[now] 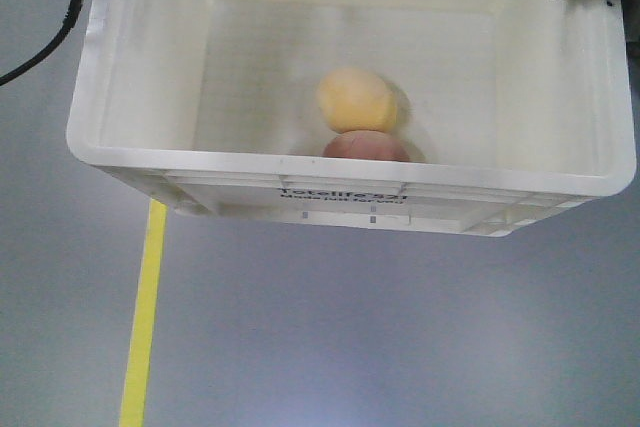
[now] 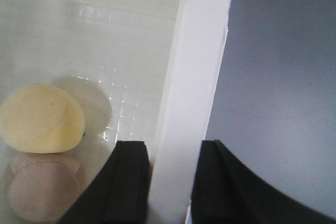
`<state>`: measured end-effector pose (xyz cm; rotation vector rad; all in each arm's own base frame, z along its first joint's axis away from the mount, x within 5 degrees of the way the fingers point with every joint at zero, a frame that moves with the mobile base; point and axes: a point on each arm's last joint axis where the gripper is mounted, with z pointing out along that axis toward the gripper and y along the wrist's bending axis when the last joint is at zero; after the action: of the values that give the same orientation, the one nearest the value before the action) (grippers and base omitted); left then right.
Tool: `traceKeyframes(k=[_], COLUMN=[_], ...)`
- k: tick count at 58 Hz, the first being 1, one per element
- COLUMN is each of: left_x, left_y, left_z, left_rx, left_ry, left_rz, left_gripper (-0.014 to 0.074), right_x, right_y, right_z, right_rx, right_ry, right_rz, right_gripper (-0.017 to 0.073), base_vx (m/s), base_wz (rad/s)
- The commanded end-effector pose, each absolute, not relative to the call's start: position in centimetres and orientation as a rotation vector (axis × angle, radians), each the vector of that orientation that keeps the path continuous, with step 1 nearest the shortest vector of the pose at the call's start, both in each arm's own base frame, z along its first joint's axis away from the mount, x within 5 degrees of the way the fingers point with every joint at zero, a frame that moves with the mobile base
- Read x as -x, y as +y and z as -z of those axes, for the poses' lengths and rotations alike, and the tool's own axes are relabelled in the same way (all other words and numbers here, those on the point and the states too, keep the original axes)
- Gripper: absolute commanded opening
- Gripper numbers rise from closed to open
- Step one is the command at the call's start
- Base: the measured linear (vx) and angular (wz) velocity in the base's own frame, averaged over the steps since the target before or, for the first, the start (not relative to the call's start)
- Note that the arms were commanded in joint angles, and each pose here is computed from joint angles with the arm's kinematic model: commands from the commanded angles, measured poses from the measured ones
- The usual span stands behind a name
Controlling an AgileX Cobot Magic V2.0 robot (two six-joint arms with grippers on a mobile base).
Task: Place moving items into box and shelve
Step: 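Hold the tote with both grippers while the base drives away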
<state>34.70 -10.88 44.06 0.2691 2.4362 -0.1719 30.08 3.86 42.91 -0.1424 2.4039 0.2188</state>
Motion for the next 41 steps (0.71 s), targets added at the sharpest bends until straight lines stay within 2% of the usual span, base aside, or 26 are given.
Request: traceKeyframes(k=[1,19,41], left_x=[-33.19,-33.19,-33.19], left_y=[-9.99,-9.99,-9.99], left_z=[-47.99,-47.99,-47.99], left_rx=[-0.245,-0.245,-0.245], left_ry=[2.232,2.232,2.232], left_rz=[0.168,0.168,0.168], left_gripper=[0.0002,0.0002,0.0002], right_x=[-28.88,-28.93,-28.93], right_y=[3.40,3.36,3.36], right_z=[-46.64,-46.60,-46.60], right_rx=[0.137,0.137,0.137], right_ry=[2.190,2.191,2.191], right_rz=[-0.186,-0.178,-0.178], right_gripper=[-0.0005,-0.0005,-0.0005], base_vx=[0.31,0.34,0.40], base_wz=[0.67,0.56,0.36])
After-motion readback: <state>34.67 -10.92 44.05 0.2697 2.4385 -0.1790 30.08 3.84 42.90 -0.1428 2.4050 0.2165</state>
